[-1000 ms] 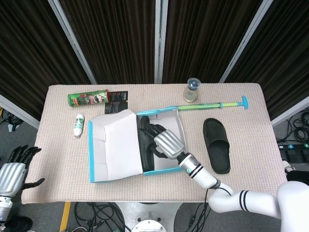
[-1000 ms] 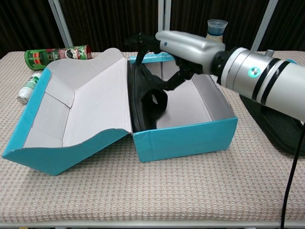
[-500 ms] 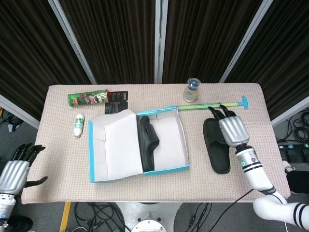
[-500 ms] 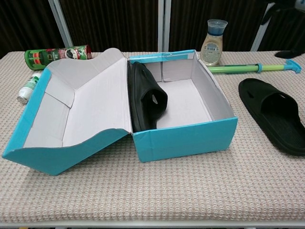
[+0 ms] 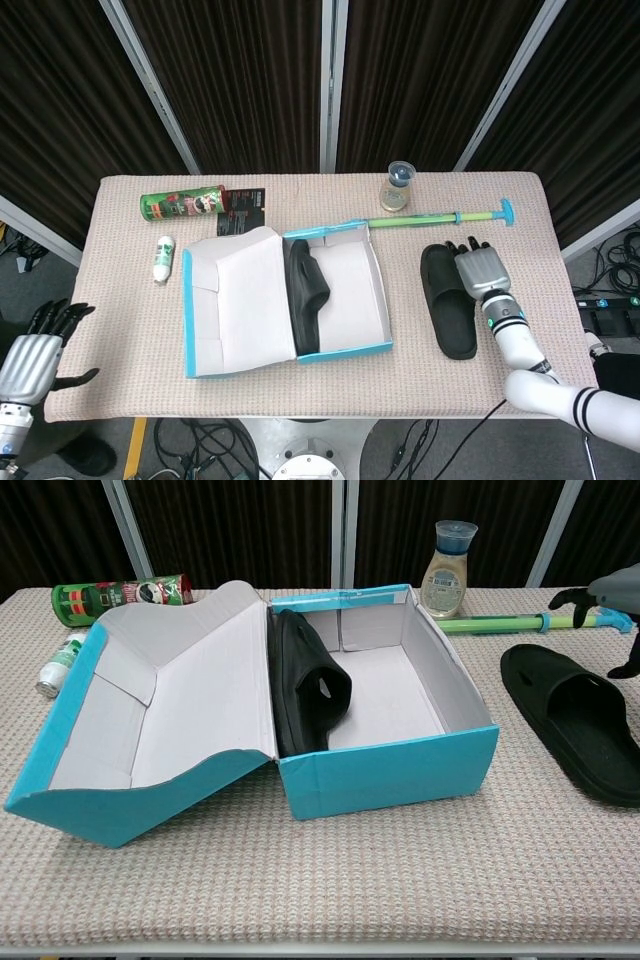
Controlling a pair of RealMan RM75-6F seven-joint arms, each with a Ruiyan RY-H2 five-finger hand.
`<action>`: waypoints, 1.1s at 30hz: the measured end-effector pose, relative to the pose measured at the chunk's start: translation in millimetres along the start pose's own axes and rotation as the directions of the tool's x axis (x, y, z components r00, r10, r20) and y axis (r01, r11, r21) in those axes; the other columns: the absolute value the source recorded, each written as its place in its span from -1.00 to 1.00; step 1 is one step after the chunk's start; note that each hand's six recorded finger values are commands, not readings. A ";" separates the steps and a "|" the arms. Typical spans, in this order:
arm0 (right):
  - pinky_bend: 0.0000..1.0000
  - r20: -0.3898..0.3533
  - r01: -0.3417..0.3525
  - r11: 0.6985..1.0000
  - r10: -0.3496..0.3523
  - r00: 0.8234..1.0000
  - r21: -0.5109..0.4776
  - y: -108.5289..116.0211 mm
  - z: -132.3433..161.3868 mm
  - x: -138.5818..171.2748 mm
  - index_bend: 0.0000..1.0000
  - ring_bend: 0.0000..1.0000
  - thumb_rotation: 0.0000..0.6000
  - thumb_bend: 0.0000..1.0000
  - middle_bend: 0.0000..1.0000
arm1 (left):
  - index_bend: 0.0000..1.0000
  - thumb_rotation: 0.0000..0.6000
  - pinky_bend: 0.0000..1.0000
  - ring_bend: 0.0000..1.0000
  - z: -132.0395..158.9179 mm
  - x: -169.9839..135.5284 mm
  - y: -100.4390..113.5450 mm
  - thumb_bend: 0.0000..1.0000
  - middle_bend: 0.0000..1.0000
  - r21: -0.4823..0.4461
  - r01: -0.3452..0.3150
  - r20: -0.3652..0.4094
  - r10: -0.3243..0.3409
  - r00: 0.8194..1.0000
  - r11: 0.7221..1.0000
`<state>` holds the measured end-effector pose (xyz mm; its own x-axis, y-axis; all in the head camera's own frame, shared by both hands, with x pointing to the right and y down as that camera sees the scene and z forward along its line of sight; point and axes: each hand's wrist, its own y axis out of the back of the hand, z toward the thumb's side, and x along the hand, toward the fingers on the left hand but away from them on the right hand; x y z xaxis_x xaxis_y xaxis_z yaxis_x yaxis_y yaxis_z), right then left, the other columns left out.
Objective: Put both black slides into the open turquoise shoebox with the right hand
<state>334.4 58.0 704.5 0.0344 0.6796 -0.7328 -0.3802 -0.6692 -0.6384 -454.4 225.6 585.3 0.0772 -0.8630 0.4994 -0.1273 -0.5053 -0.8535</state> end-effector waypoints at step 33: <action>-0.70 0.008 -0.042 0.964 0.042 0.999 0.261 -11.0 40.8 -26.2 -0.92 -0.96 1.00 -0.75 -0.68 | -0.67 1.00 -0.94 -0.92 -3.9 -1.3 -2.8 -0.94 -0.76 -0.008 0.022 -0.014 -0.022 1.000 1.000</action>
<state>300.0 59.8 740.3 0.0110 0.6535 -0.7568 -0.6091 -0.5959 -0.5233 -458.0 228.2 587.7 0.0662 -0.8516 0.5199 -0.1332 -0.5240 -0.8413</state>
